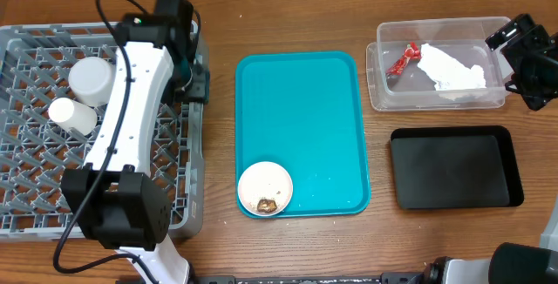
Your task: Sort waste into correct bins and load items into the dishwasher
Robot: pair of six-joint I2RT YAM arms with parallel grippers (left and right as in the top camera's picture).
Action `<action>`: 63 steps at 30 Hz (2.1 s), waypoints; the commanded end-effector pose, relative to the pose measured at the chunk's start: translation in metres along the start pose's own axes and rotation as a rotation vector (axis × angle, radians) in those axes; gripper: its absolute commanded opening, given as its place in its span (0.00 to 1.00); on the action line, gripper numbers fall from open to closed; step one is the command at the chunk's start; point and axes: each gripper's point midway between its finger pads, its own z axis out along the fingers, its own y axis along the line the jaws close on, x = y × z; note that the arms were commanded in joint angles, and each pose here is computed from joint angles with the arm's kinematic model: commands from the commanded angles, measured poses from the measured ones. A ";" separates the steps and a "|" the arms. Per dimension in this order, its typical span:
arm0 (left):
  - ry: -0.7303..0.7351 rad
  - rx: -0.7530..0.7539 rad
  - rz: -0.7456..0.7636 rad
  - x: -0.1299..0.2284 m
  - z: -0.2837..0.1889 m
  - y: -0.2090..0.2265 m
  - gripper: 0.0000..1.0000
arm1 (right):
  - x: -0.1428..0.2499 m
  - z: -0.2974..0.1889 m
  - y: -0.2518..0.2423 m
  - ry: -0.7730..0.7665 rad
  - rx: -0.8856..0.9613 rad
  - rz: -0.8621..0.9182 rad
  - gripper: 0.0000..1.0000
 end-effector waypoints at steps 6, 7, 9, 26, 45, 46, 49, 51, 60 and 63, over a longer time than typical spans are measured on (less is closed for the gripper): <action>-0.009 0.594 0.166 0.019 -0.092 -0.104 0.78 | -0.005 -0.002 0.001 -0.019 0.000 0.003 1.00; -0.001 0.622 0.179 0.023 -0.097 -0.111 0.79 | -0.005 -0.002 0.001 -0.019 0.000 0.003 1.00; 0.021 0.648 0.199 0.031 -0.103 -0.122 0.80 | -0.005 -0.002 0.001 -0.019 0.000 0.003 1.00; -0.096 0.371 -0.019 0.036 -0.127 -0.085 1.00 | -0.005 -0.002 0.001 -0.019 0.000 0.003 1.00; -0.251 0.176 -0.732 0.050 -0.147 0.114 1.00 | 0.018 -0.006 0.031 0.112 -0.176 0.000 1.00; -0.256 0.171 -0.762 0.050 -0.147 0.119 1.00 | 0.027 -0.008 0.033 0.158 -0.196 0.008 1.00; -0.271 0.171 -0.880 0.051 -0.148 0.137 1.00 | 0.056 -0.019 0.063 0.285 -0.368 -0.111 1.00; -0.268 0.172 -0.936 0.054 -0.147 0.141 1.00 | 0.082 -0.025 0.080 0.345 -0.446 -0.273 1.00; -0.299 0.064 -0.969 0.056 -0.146 0.164 1.00 | 0.272 -0.005 0.081 0.593 -0.196 -0.862 1.00; -0.294 0.030 -0.988 0.058 -0.143 0.173 1.00 | 0.325 0.005 0.078 0.608 -0.178 -0.988 1.00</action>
